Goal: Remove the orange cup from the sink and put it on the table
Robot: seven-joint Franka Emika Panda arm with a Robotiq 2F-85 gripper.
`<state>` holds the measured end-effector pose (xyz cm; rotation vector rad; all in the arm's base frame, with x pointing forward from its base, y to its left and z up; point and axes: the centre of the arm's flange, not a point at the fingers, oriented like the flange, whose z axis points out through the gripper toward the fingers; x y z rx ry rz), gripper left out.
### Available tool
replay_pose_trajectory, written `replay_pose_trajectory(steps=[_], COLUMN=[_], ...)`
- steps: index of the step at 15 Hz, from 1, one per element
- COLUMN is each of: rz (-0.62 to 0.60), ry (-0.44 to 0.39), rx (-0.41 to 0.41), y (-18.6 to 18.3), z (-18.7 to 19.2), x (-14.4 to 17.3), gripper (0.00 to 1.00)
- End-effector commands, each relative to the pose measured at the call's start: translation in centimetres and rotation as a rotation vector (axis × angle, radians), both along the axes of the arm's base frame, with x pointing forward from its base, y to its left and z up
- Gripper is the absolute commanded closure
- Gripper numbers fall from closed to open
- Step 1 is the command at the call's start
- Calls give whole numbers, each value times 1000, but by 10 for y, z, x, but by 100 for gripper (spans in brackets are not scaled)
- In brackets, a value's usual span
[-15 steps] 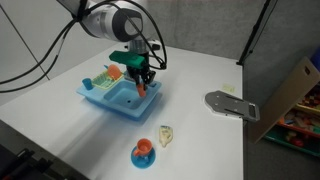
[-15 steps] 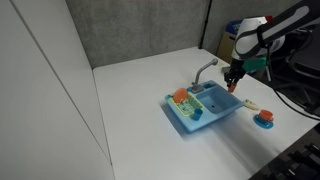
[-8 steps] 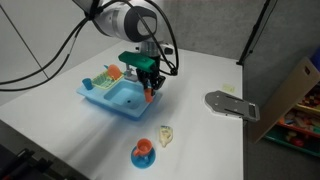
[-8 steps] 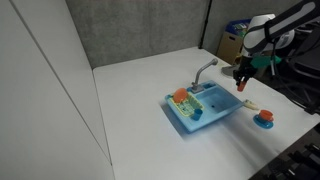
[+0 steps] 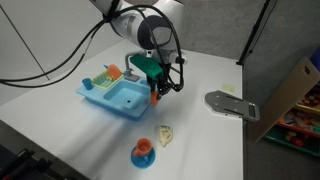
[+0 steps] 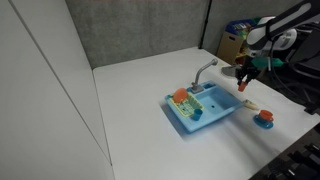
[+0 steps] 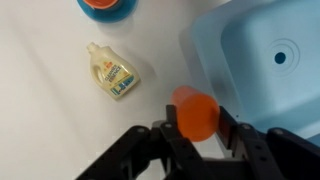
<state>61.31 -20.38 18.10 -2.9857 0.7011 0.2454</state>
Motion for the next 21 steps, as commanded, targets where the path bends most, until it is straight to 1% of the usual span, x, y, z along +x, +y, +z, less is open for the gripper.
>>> replay_pose_trajectory(steps=[1,5,6,8,15,21], rz=[-2,0,0,-32,-171,-282], ry=[1,4,4,-3,-51,-34], rx=[1,2,2,7,-26,-39], y=[-1,1,1,-7,-38,-64], z=[-1,-2,-2,-2,-10,-32], x=[0,-1,-1,-2,-4,0], gripper=[58,58,83,83,83,83])
